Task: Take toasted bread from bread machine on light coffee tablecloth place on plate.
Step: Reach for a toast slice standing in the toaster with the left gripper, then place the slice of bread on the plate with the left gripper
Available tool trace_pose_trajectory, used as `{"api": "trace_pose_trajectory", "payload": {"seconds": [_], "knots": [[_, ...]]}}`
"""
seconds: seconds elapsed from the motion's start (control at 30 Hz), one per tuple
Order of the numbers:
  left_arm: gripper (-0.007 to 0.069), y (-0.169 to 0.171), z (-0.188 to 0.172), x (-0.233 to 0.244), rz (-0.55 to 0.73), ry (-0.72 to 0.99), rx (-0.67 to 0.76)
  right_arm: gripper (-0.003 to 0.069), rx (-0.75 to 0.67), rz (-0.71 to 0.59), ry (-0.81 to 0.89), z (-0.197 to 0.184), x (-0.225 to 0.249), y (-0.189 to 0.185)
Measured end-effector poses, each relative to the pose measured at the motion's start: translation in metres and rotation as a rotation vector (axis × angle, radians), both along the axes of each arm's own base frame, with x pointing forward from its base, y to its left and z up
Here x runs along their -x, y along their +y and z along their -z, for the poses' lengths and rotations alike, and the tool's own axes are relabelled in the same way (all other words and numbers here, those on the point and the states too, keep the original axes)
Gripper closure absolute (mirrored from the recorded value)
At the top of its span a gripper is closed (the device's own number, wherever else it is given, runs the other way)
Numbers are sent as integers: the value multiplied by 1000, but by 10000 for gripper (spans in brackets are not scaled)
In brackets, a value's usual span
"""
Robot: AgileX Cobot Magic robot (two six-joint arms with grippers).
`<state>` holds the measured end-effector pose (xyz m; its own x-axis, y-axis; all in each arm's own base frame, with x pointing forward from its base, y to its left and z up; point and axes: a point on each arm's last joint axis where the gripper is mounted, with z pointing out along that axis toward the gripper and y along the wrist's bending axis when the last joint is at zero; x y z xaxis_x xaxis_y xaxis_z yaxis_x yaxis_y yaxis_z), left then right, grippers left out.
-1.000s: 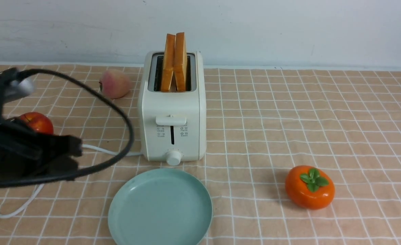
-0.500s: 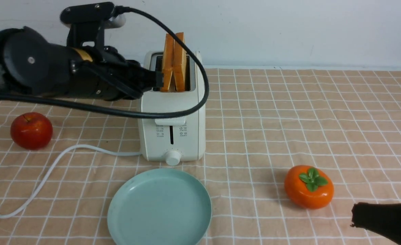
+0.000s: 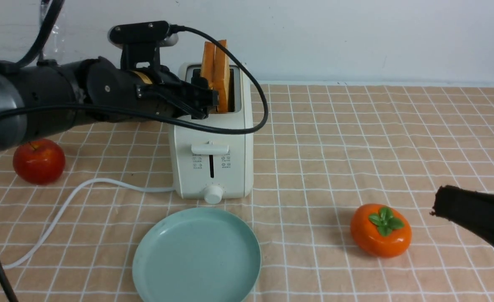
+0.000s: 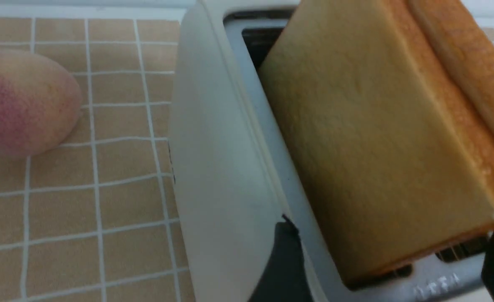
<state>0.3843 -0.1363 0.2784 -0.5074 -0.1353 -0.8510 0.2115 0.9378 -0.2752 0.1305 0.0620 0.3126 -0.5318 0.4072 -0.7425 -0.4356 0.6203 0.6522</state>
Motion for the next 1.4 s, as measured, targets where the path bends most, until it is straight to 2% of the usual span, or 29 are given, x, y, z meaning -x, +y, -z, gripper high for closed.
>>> {"api": "trace_pose_trajectory", "payload": {"seconds": [0.07,0.13,0.2,0.23,0.27,0.33,0.53,0.57,0.6,0.63,0.73,0.87,0.93,1.0,1.07,1.23,1.27,1.3,1.4], "knots": [[146,0,3,-4,-10,-23,-2,664,-9,1,-4,-1,0,0],[251,0,5,-7,-12,-39,-14,662,-10,2,-6,-1,0,0],[414,1,6,-9,-13,-55,-28,660,-8,2,-7,-1,0,0],[450,1,6,-9,-13,-56,-31,660,-9,3,-7,-1,0,0],[564,1,6,-9,-4,-51,-38,659,-8,2,-8,-1,0,0],[612,-1,6,-8,16,-40,-59,660,-8,2,-8,-1,0,0],[612,3,-23,6,46,-90,-89,659,-8,3,-9,-1,0,0],[612,6,-45,17,47,-137,-78,657,-11,4,-9,-1,0,0],[612,7,-48,18,47,-142,-76,657,-11,4,-9,-1,0,0],[612,12,-74,35,58,-188,-57,657,-16,5,-9,-2,0,0],[612,19,-103,58,56,-218,-30,655,-17,5,-9,-2,0,0],[612,32,-139,108,74,-157,39,652,-18,4,-9,-2,0,0],[612,37,-146,131,78,-90,72,652,-18,3,-9,-2,0,0],[612,41,-145,145,74,-41,91,650,-18,2,-8,-2,0,0],[612,47,-124,167,57,56,125,650,-17,2,-9,-2,0,0],[612,54,-32,200,1,278,222,645,-17,2,-9,-2,0,0],[612,55,-29,201,-4,280,231,645,-17,2,-9,-2,0,0],[612,55,3,208,-39,352,295,644,-17,2,-9,-2,0,0],[612,57,28,213,-67,382,337,644,-17,2,-9,-2,0,0]]}}
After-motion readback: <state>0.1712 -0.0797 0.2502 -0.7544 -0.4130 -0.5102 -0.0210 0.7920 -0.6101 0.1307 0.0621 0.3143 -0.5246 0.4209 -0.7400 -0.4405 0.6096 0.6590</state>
